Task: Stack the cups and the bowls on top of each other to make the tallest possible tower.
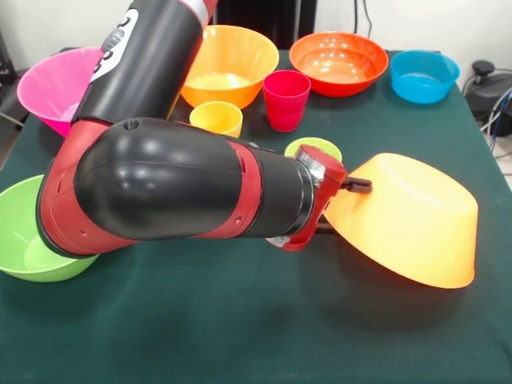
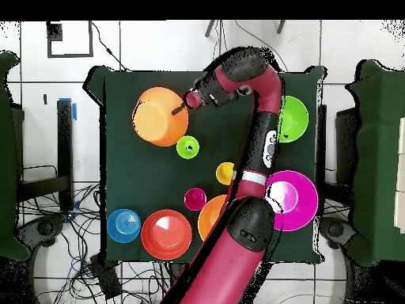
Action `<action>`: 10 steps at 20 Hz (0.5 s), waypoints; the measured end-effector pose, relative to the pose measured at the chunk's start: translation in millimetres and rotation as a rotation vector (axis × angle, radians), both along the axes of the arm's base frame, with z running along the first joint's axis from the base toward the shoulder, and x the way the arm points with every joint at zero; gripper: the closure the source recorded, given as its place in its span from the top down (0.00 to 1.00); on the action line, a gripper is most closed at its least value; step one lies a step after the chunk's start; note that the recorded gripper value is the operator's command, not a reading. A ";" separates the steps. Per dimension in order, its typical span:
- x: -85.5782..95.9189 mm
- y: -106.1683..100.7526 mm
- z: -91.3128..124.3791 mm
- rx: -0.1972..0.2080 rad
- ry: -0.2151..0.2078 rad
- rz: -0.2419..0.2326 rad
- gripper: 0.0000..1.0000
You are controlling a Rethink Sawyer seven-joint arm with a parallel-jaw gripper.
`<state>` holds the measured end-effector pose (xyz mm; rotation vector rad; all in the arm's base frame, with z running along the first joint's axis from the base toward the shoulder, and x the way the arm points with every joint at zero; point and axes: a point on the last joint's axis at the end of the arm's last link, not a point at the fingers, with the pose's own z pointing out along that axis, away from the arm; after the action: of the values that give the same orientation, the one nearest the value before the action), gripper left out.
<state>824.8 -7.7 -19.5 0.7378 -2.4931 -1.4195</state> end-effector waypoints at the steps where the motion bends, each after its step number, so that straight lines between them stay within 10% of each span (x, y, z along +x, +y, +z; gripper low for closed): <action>1: -0.8 -1.3 -1.5 -0.007 0.005 0.002 1.00; 10: -10.9 -8.8 -35.5 -0.087 0.047 0.002 1.00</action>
<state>813.9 -16.5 -55.0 0.6824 -2.4997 -1.3021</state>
